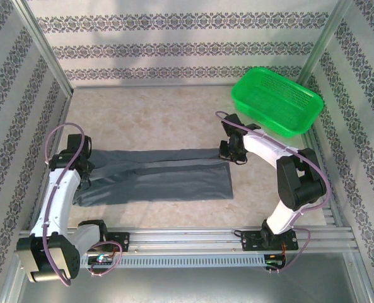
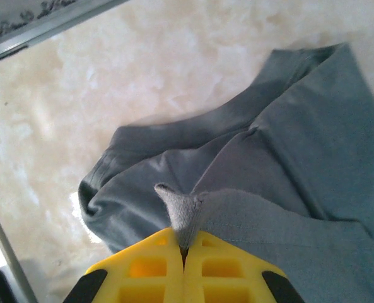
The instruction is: Fold and stack the t-shirts
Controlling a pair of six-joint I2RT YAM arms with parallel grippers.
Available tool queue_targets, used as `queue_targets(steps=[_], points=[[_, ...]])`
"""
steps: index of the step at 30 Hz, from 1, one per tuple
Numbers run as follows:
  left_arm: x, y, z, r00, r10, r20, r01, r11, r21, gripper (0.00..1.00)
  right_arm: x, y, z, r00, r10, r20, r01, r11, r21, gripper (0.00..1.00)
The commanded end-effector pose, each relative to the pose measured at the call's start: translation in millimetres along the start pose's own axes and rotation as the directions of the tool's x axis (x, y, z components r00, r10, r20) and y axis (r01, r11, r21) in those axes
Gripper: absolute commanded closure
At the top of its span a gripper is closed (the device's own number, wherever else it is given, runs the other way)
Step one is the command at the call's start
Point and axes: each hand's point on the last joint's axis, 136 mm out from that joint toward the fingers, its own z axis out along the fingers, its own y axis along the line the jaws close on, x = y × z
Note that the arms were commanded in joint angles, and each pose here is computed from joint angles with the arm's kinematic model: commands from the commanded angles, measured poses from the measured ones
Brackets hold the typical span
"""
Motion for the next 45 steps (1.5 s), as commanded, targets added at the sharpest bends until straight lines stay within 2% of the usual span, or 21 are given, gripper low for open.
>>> queue_targets(steps=[1, 3, 10, 16, 22, 26, 29, 35, 39, 45], points=[[16.7, 25.1, 5.9, 0.997, -0.063, -0.039, 0.06, 0.995, -0.079, 1.0, 19.7, -8.6, 8.4, 0.997, 0.026, -0.075, -0.023, 0.999, 0.032, 0.8], [23.1, 29.6, 9.6, 0.995, -0.087, -0.048, 0.083, 0.993, -0.085, 1.0, 18.9, -10.8, 5.0, 0.997, 0.038, -0.063, -0.037, 0.999, 0.028, 0.75], [31.7, 22.6, 18.4, 0.992, -0.091, -0.085, 0.086, 0.994, -0.063, 1.0, 8.8, -11.7, -8.7, 0.996, 0.086, -0.018, -0.086, 0.996, 0.01, 0.72], [24.9, 18.5, 17.4, 0.995, -0.081, -0.065, 0.078, 0.995, -0.059, 1.0, 7.9, -7.7, -3.5, 0.985, 0.161, -0.056, -0.161, 0.987, 0.004, 0.67], [17.7, 15.0, 15.3, 0.997, -0.064, -0.042, 0.062, 0.997, -0.051, 1.0, -9.8, 2.8, -13.4, 0.988, 0.152, 0.001, -0.152, 0.988, -0.026, 0.75], [14.6, 12.7, 15.8, 0.998, -0.052, -0.031, 0.05, 0.997, -0.05, 1.0, -3.2, 5.2, 1.6, 0.989, 0.144, -0.047, -0.144, 0.99, -0.005, 0.85], [13.6, 11.7, 17.1, 0.998, -0.047, -0.03, 0.045, 0.998, -0.054, 1.0, 0.1, 2.6, 16.1, 0.989, 0.132, -0.073, -0.13, 0.991, 0.021, 0.89], [13.0, 13.5, 18.5, 0.999, -0.033, -0.023, 0.032, 0.997, -0.066, 1.0, 6.1, 4.5, 19.7, 0.993, 0.054, -0.108, -0.052, 0.998, 0.022, 0.91], [15.2, 15.5, 20.9, 0.999, -0.03, -0.027, 0.028, 0.997, -0.074, 1.0, 27.3, 1.4, 14.0, 0.989, 0.003, -0.149, -0.001, 1.0, 0.014, 0.9], [22.3, 18.8, 27.1, 0.998, -0.043, -0.045, 0.039, 0.995, -0.091, 1.0, 59.5, -15.9, 30.3, 0.973, 0.015, -0.229, -0.004, 0.999, 0.046, 0.9]])
